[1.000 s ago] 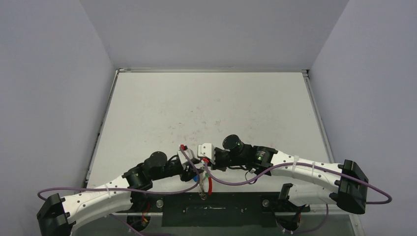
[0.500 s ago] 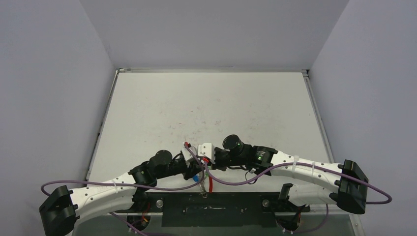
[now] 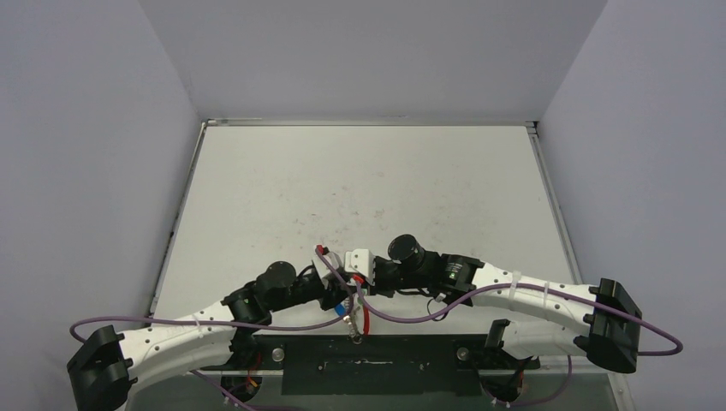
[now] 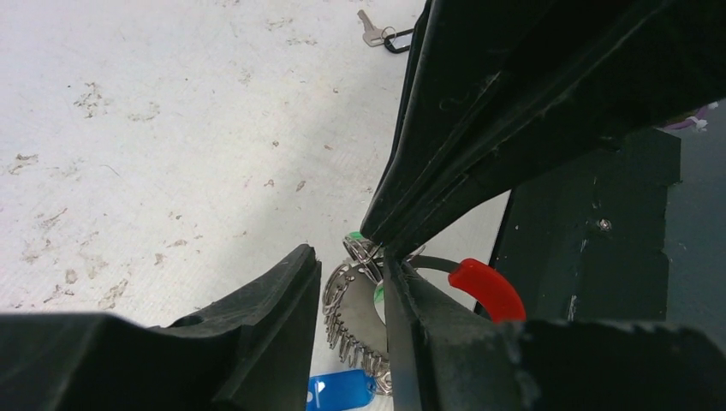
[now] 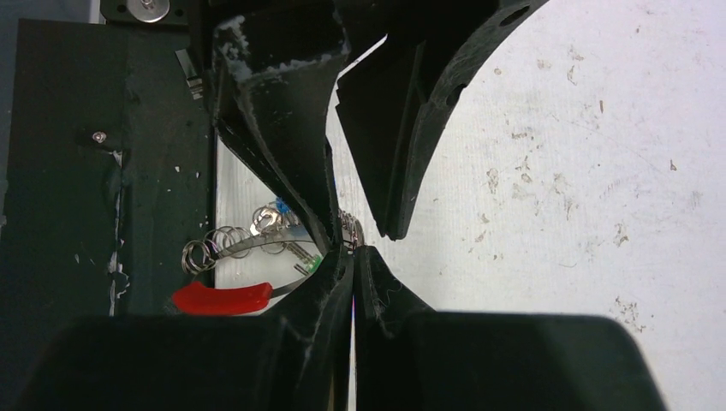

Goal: Put the keys on the keyring

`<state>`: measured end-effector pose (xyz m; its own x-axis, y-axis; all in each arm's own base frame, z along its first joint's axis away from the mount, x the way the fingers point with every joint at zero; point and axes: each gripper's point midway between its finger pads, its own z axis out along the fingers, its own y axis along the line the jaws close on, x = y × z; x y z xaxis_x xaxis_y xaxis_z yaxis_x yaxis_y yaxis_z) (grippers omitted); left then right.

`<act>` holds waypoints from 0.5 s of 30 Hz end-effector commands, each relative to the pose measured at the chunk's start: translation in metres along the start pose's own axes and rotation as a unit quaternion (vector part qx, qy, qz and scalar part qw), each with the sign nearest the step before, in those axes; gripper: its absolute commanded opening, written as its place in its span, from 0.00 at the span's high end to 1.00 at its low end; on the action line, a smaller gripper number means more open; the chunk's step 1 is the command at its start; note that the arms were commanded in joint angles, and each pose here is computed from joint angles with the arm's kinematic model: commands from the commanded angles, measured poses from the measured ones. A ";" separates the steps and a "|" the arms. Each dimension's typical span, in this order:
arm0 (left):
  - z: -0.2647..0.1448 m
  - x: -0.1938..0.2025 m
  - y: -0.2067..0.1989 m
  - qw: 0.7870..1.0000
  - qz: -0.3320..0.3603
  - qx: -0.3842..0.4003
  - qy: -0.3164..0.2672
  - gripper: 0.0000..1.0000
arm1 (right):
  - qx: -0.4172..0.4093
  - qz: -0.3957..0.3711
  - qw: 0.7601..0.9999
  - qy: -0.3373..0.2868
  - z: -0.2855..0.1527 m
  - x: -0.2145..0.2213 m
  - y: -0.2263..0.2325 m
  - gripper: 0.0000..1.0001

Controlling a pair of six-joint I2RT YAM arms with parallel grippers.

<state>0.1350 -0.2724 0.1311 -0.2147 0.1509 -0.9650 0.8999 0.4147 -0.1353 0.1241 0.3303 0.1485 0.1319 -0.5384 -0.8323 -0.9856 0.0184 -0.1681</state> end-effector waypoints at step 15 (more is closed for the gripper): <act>0.004 -0.025 0.002 1.000 0.016 -0.007 -0.016 1.00 | 0.033 -0.013 0.999 -0.040 -0.013 -0.033 -0.013 1.00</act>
<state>0.1358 -0.2755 0.1282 -0.2229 0.1837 -0.9574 0.9014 0.4128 -0.1307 0.1266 0.3286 0.1492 0.1354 -0.5448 -0.8275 -0.9826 0.0331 -0.1825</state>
